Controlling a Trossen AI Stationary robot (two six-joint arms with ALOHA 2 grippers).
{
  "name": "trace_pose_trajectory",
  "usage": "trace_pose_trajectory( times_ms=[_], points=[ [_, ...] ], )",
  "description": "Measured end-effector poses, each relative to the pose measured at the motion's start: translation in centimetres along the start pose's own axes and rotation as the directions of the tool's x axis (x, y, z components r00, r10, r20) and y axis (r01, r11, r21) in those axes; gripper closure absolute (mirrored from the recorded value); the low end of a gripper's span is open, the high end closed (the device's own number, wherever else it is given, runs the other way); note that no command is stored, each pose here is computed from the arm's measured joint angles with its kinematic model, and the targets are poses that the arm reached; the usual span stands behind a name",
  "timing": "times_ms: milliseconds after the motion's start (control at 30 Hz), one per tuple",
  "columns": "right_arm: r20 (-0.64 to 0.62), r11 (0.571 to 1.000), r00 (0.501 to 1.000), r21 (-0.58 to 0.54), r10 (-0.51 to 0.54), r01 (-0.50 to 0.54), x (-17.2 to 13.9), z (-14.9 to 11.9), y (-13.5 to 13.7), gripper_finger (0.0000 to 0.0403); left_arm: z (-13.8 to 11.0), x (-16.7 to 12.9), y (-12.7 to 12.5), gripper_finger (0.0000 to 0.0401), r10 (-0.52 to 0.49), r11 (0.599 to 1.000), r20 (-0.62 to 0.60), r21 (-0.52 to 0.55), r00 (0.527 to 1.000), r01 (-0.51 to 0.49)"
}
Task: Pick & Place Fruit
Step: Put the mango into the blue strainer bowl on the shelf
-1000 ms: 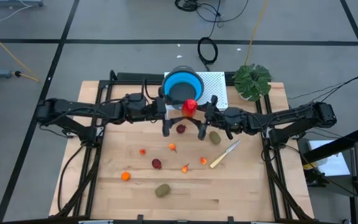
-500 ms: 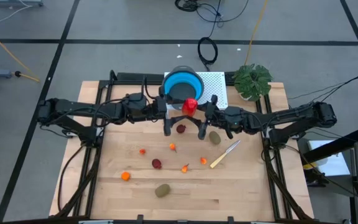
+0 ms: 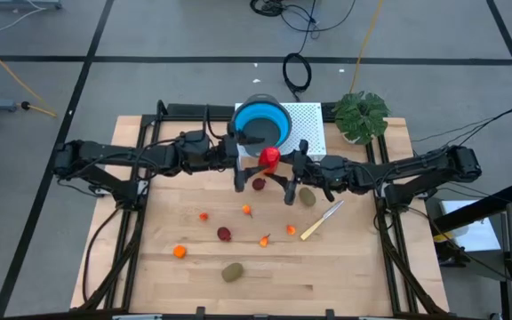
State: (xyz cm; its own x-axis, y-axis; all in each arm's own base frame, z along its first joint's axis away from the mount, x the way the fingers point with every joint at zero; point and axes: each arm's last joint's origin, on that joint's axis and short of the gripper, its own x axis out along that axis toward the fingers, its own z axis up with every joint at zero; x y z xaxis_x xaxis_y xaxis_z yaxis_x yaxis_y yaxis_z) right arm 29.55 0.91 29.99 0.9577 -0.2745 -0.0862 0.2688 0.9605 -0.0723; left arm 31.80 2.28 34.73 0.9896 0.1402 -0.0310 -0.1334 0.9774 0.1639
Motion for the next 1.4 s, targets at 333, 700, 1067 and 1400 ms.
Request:
trace_pose_trajectory(
  times_ms=[333,700,1067,1400],
  points=[
    [0.006,1.000,1.000,-0.002,-0.014,0.014,0.0,0.1,-0.1,0.0195,-0.9,0.8,0.3,0.0077,-0.106,0.993,-0.006,-0.044,0.994,0.106],
    [0.006,1.000,1.000,0.005,0.008,-0.008,0.0,0.1,0.0,0.0195,-1.3,1.4,0.2,0.0110,-0.126,0.991,0.008,-0.046,0.992,0.127],
    [-0.002,0.996,1.000,0.087,0.010,-0.010,0.0,0.0,0.0,0.0153,-1.3,1.4,0.2,0.0166,-0.128,0.991,0.005,-0.050,0.992,0.128],
    [-0.055,0.992,0.998,0.123,0.006,0.001,0.0,-0.5,0.0,0.0129,-0.9,1.1,0.2,0.0163,-0.120,0.992,0.022,-0.025,0.993,0.120]
  ],
)
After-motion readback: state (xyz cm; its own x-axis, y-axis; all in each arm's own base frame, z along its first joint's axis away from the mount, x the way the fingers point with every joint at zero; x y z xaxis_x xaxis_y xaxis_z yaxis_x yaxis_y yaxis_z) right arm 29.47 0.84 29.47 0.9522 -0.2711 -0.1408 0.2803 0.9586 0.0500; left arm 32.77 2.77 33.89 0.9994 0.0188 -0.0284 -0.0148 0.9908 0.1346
